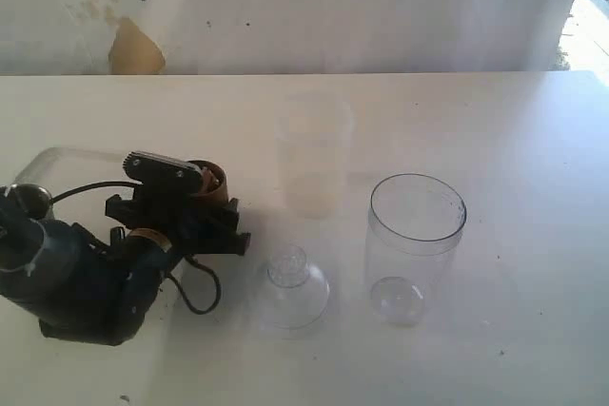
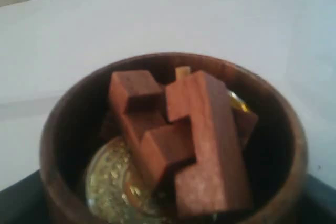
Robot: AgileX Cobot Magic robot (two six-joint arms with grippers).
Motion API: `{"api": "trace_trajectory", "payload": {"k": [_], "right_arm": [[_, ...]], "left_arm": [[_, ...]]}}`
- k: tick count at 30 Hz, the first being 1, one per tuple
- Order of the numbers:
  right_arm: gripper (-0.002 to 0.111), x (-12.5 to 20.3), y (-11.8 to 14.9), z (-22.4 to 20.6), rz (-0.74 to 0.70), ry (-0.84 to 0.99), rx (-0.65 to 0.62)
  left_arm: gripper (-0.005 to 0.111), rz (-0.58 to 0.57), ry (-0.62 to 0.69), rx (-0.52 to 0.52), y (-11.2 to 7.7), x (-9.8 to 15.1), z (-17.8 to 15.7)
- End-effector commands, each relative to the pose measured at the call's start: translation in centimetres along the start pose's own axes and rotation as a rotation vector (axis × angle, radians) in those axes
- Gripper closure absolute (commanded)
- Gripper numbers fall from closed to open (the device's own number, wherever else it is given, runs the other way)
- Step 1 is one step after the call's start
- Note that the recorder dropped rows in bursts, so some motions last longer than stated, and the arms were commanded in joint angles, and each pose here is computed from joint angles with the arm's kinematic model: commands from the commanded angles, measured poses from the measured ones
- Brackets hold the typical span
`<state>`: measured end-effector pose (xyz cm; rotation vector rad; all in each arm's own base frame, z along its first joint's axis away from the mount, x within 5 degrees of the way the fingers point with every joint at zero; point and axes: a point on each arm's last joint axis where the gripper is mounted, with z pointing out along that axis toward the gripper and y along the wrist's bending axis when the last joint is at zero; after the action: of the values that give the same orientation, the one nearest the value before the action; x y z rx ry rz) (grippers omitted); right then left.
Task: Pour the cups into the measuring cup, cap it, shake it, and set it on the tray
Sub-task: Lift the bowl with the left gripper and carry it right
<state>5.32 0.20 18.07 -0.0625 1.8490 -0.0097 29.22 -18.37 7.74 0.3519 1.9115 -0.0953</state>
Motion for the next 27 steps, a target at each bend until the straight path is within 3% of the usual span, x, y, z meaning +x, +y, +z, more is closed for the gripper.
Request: {"api": "trace_trajectory", "payload": {"k": [1,13,22,27], "right_arm": [[0.108,-0.1,0.0,0.0,0.005,-0.016,0.002],[0.108,-0.1,0.0,0.0,0.005,-0.016,0.002],[0.108,-0.1,0.0,0.0,0.005,-0.016,0.002],[0.108,-0.1,0.0,0.0,0.005,-0.016,0.002]], "left_arm": [[0.107,-0.052,-0.103,0.011,0.1,-3.1,-0.8],[0.107,-0.032,-0.208,0.06,0.5,-10.1,-3.8],[0.107,0.081,-0.138,0.248,-2.0,-15.9,-2.9],[0.107,0.204,-0.119,0.335,-3.6,-17.4,-3.2]]}}
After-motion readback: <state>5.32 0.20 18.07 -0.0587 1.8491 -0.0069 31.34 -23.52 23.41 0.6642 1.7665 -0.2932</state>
